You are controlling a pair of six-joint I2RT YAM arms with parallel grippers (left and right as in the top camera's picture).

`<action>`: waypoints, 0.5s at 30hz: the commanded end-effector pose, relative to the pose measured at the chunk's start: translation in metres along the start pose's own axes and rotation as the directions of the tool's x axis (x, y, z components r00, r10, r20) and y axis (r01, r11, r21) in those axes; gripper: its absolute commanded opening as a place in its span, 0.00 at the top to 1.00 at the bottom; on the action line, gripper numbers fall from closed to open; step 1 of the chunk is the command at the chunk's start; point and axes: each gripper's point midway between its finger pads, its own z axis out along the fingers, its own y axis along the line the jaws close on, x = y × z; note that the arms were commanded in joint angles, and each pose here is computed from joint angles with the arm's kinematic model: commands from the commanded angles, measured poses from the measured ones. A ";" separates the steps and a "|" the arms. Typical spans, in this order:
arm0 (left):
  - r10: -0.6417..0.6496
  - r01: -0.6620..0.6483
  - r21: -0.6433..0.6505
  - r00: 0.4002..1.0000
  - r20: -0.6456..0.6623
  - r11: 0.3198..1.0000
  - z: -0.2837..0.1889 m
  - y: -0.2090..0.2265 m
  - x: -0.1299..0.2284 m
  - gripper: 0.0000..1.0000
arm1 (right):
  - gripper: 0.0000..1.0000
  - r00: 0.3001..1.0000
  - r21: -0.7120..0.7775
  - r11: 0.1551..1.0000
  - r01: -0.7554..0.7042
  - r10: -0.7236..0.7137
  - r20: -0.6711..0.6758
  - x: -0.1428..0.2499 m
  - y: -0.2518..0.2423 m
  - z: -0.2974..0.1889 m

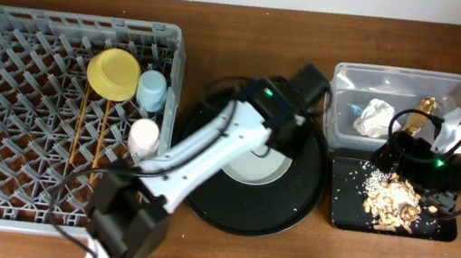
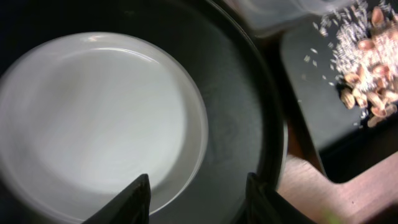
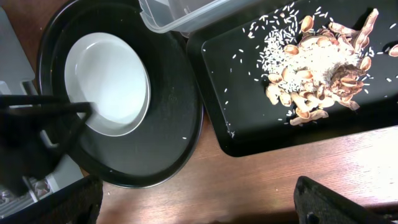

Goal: Sort waste into correct bins and load items into the dishwasher rack
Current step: 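Grasp the white plate's edge on the tray with the left gripper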

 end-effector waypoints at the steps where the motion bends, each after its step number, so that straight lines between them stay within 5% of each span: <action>1: 0.029 -0.028 0.016 0.997 -0.074 0.999 0.040 -0.018 0.017 0.50 | 0.01 1.000 0.010 1.000 -0.002 0.002 0.005 -0.001 -0.003 -0.001; 15: -0.023 0.008 -0.096 0.988 -0.150 0.995 0.101 0.003 0.034 0.51 | 0.01 1.000 0.010 1.000 -0.002 0.002 0.005 -0.001 -0.003 -0.001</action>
